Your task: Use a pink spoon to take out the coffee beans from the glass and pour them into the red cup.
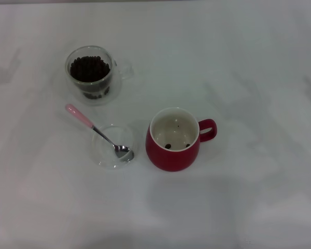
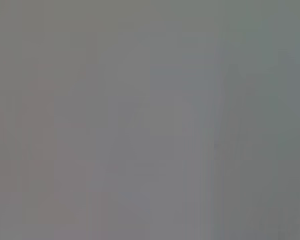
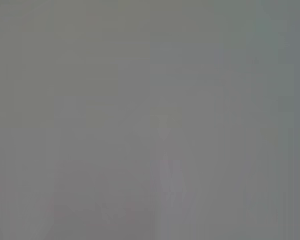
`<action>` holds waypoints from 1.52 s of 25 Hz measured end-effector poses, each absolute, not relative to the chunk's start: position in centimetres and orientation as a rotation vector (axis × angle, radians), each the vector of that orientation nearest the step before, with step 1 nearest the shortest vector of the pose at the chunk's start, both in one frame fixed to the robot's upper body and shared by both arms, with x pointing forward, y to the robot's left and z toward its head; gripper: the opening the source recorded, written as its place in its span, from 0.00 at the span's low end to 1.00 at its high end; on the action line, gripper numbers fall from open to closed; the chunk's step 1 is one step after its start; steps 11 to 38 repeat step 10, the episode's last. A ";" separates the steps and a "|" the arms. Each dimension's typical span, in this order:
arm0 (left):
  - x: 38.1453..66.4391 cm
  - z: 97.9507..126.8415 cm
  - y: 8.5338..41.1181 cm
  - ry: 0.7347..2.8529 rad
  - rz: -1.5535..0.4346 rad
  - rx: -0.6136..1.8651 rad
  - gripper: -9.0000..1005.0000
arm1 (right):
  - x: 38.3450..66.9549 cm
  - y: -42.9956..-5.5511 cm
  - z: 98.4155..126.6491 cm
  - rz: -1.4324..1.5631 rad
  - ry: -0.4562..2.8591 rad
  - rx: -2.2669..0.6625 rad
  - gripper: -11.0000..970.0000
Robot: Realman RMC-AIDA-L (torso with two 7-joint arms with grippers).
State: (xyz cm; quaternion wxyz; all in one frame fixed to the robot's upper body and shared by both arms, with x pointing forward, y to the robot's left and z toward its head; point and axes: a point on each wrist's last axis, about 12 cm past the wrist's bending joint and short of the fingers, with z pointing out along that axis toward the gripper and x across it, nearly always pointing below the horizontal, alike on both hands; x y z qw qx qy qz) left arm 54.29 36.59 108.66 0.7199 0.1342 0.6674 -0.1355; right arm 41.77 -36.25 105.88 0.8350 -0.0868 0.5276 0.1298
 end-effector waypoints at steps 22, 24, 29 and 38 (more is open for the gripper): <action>53.9 108.3 37.3 1.420 -0.243 0.158 0.60 | 41.6 -37.0 105.4 0.118 1.151 -0.218 0.79; 53.9 108.3 37.3 1.420 -0.243 0.158 0.60 | 41.6 -37.0 105.4 0.118 1.151 -0.218 0.79; 53.9 108.3 37.3 1.420 -0.243 0.158 0.60 | 41.6 -37.0 105.4 0.118 1.151 -0.218 0.79; 53.9 108.3 37.3 1.420 -0.243 0.158 0.60 | 41.6 -37.0 105.4 0.118 1.151 -0.218 0.79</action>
